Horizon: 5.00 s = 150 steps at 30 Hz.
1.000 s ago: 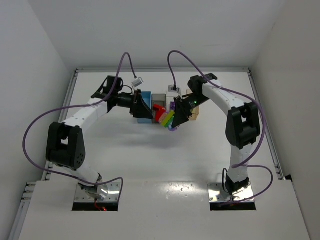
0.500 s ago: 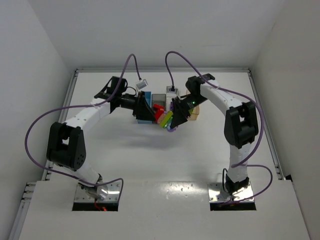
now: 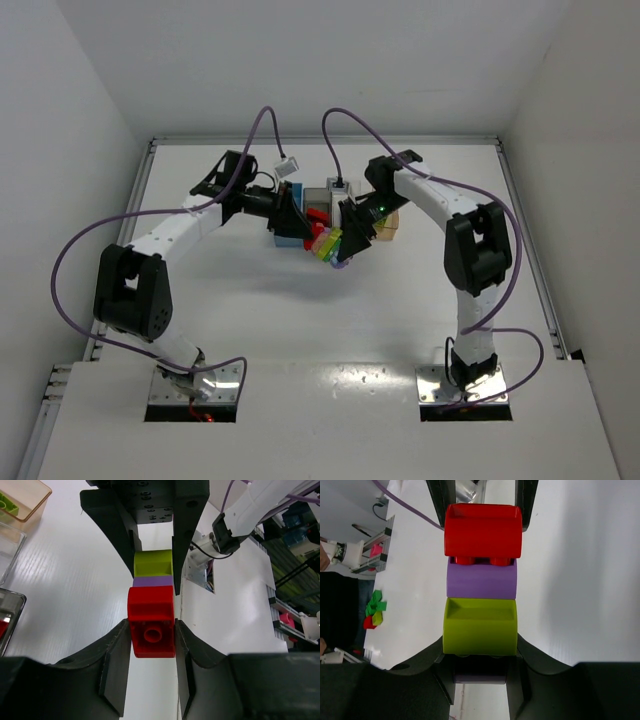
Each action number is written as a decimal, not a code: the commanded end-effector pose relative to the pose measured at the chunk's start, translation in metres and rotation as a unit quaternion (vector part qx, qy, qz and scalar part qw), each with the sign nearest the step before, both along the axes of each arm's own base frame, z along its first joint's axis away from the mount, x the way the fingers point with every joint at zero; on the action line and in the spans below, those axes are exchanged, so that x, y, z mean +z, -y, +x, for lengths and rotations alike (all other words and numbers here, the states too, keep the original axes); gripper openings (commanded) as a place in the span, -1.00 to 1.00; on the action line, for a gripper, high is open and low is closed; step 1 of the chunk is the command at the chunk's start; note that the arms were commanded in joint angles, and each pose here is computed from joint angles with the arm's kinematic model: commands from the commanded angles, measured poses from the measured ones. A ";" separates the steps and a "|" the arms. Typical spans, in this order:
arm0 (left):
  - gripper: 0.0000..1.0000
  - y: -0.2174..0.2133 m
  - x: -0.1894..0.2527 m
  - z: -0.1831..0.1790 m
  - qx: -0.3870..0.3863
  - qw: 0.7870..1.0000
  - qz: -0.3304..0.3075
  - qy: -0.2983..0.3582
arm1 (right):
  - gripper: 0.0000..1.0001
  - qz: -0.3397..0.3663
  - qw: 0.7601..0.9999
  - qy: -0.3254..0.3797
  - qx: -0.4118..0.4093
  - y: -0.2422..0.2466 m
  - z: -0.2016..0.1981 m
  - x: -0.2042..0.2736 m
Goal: Sort the legos into containers by color
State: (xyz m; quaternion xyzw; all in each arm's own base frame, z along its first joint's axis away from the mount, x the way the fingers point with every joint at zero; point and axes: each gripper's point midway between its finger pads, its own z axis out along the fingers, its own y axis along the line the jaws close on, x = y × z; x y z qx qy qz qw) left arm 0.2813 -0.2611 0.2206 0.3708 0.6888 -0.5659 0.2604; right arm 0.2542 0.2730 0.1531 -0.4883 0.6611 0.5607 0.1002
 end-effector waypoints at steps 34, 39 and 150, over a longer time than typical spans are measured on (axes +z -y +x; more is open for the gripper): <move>-0.75 -0.023 -0.012 0.006 0.139 0.981 0.094 0.097 | -0.89 -0.100 0.955 0.162 -0.226 0.067 -0.011 -0.018; -0.75 -0.016 -0.067 -0.036 0.124 0.976 0.158 0.081 | -0.89 -0.085 0.959 0.168 -0.214 0.064 -0.014 0.002; -0.19 0.080 0.013 -0.078 -0.105 0.994 -0.017 0.013 | -0.84 0.082 0.996 0.029 -0.035 0.017 -0.052 0.046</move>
